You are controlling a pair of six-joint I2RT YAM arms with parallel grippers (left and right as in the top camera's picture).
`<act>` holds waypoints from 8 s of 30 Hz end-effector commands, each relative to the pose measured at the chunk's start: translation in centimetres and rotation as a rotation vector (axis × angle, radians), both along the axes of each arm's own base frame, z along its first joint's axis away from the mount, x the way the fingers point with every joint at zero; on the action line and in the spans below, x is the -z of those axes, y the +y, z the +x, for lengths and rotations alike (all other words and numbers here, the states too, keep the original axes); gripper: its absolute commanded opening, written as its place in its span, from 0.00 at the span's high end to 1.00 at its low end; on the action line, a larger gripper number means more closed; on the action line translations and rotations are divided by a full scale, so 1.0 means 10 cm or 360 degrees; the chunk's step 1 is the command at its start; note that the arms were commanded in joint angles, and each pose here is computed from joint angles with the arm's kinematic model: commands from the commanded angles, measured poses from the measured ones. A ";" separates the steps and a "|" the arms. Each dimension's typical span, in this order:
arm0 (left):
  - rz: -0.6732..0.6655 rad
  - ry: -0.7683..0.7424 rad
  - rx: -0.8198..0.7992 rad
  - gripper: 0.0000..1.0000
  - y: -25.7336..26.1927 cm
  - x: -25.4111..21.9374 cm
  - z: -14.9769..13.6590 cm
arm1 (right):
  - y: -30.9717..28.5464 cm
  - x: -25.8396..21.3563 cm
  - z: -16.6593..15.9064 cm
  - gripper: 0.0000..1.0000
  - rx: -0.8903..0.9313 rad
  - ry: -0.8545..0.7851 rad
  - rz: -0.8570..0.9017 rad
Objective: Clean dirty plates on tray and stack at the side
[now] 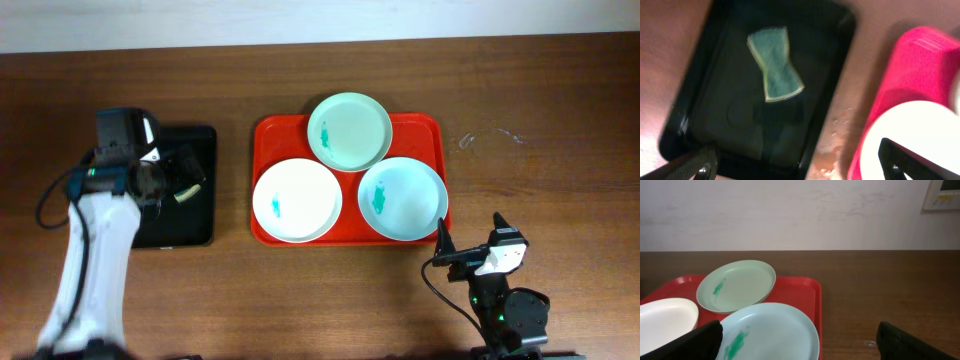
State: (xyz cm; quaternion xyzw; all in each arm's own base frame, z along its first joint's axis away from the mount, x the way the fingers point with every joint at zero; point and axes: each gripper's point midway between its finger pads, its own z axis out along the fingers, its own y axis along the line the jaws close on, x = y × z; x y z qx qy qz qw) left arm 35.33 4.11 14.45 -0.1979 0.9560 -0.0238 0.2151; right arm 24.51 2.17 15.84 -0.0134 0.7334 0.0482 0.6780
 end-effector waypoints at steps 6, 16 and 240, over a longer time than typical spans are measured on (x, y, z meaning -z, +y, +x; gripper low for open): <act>-0.0184 0.0185 -0.0130 0.01 0.17 0.66 0.28 | 0.00 0.03 0.00 0.02 0.0005 0.0009 0.0004; 0.0012 -0.0001 -0.0399 0.01 0.56 0.70 0.60 | 0.00 0.03 0.00 0.02 0.0005 0.0009 0.0004; 0.0023 0.0179 0.0126 0.01 -0.76 -0.22 -0.22 | 1.95 1.64 1.25 0.72 -0.0723 0.2065 0.0009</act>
